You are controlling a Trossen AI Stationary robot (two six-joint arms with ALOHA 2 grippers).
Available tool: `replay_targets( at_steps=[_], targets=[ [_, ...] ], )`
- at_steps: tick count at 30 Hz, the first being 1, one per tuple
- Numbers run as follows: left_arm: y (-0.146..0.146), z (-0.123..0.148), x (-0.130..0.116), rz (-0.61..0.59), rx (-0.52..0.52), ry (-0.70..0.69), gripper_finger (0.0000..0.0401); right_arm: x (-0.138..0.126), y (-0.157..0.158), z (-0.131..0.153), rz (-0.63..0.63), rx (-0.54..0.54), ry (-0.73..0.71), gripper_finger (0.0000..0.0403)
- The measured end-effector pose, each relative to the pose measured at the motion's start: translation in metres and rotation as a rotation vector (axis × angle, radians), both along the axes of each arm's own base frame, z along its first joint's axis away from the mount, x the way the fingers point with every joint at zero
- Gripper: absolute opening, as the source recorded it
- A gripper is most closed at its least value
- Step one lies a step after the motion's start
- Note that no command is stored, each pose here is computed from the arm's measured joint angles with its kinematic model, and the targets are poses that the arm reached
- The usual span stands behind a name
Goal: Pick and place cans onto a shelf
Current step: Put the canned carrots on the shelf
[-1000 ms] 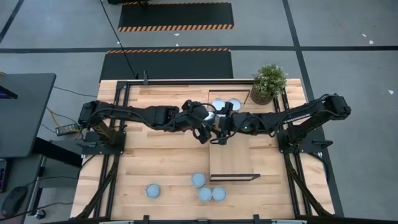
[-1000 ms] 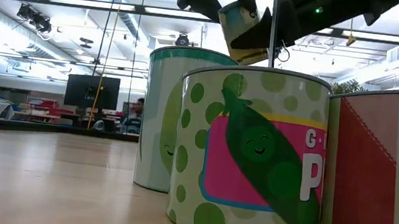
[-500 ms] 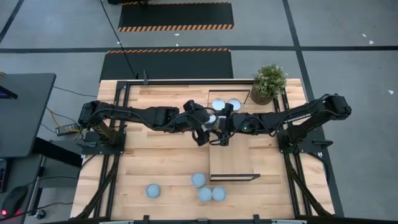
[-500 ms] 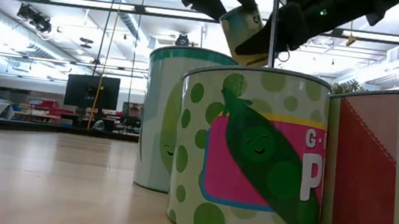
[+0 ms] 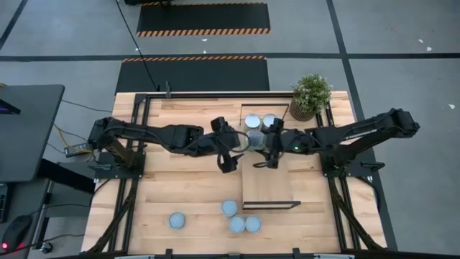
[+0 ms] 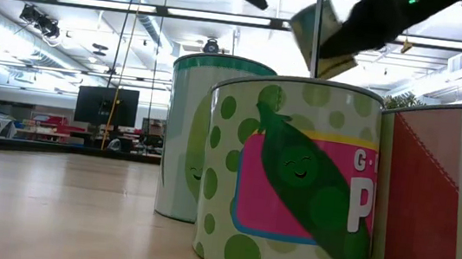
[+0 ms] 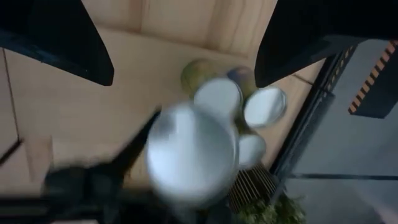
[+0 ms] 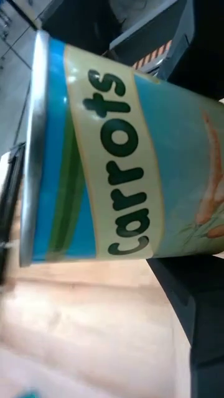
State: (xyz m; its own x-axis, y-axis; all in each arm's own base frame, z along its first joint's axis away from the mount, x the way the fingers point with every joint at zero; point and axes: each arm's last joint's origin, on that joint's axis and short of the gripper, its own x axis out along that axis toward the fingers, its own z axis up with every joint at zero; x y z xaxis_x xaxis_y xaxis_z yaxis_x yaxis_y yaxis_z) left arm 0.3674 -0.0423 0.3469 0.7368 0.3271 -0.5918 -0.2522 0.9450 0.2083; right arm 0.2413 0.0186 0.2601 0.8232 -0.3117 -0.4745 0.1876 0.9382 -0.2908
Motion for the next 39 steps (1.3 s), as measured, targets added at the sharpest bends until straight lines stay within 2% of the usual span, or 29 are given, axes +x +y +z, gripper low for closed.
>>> replay_targets(
  at_steps=[4,11,18,21,25,32,35,39],
  targets=[
    [-0.014,-0.02,-0.004,-0.012,0.026,0.061,0.0387,-0.02,0.007,-0.003,0.023,0.026,-0.047,0.032],
    [-0.027,-0.063,-0.009,-0.041,0.012,0.107,0.0378,-0.051,0.013,-0.019,0.016,0.076,-0.148,0.032],
    [-0.028,-0.076,-0.01,-0.089,0.048,0.074,0.0377,-0.065,0.013,-0.025,0.036,0.089,-0.232,0.032],
    [-0.029,-0.084,-0.011,-0.123,0.052,-0.023,0.0377,-0.071,0.011,-0.038,0.013,0.075,-0.237,0.032],
    [-0.026,-0.108,-0.017,-0.183,0.078,-0.145,0.0377,-0.078,0.009,-0.058,0.002,0.079,-0.33,0.0321],
    [-0.007,-0.119,-0.035,-0.267,0.169,-0.484,0.0377,-0.087,0.004,-0.08,0.0,0.095,-0.47,0.0321],
    [0.006,-0.114,-0.046,-0.237,0.191,-0.59,0.0377,-0.089,-0.001,-0.082,-0.048,0.127,-0.507,0.0321],
    [0.022,-0.118,-0.059,-0.209,0.17,-0.609,0.0377,-0.089,-0.006,-0.087,-0.097,0.15,-0.5,0.0321]
  ],
)
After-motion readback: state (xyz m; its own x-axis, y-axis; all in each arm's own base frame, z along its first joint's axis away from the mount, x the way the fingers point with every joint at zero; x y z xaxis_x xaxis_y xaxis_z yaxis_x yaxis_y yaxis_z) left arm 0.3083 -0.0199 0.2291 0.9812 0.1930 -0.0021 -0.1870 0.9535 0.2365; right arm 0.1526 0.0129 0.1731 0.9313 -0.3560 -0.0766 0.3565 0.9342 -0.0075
